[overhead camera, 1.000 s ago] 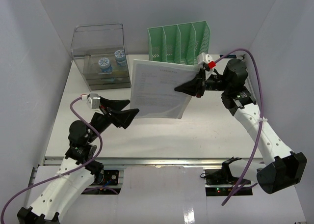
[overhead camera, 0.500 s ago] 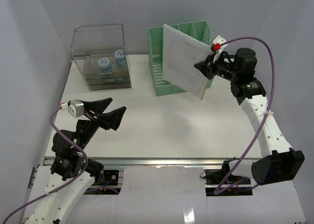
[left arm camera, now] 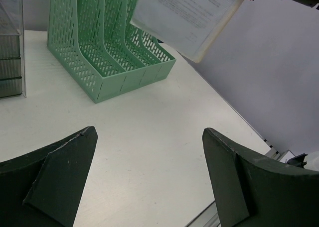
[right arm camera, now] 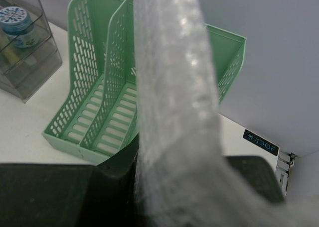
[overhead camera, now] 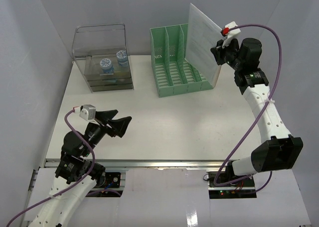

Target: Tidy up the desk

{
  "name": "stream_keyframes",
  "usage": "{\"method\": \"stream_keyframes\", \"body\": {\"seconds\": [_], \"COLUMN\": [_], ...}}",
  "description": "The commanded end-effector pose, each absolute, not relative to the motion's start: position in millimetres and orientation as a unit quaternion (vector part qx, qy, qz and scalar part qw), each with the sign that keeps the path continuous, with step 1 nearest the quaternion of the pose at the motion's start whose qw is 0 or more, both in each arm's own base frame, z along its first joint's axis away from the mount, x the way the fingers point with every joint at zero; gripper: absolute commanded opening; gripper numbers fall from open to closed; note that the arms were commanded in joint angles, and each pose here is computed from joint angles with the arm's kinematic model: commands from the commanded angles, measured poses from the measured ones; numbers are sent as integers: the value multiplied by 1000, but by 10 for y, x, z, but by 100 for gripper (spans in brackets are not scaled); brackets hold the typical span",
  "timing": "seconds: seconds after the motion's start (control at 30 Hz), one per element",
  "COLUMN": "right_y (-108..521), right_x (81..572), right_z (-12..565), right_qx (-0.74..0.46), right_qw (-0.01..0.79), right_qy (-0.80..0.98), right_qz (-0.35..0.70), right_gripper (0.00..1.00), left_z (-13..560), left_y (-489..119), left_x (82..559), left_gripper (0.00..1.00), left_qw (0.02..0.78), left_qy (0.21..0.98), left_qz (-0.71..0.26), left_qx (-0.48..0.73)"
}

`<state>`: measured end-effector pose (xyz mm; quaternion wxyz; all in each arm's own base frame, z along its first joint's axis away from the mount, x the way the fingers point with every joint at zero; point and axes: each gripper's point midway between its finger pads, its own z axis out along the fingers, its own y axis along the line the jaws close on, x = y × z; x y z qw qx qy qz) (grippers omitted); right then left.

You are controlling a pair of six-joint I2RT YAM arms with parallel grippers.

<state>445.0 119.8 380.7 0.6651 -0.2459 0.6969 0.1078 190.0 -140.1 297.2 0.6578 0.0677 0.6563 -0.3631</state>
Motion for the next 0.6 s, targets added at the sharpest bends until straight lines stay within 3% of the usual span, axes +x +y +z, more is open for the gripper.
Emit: {"method": "stream_keyframes", "body": {"seconds": [0.0, 0.57], "right_y": [1096, 1503], "right_x": [4620, 5246], "right_z": [4415, 4116], "right_qx": [-211, -193], "right_qw": [736, 731], "right_qy": [639, 640], "right_qz": [75, 138], "right_gripper": [8, 8], "left_z": [2836, 2727], "left_y": [-1364, -1354], "left_x": [1903, 1905], "left_gripper": [98, 98], "left_qw": [648, 637], "left_qy": [670, 678], "left_qz": [-358, -365], "left_qx": [54, 34]}}
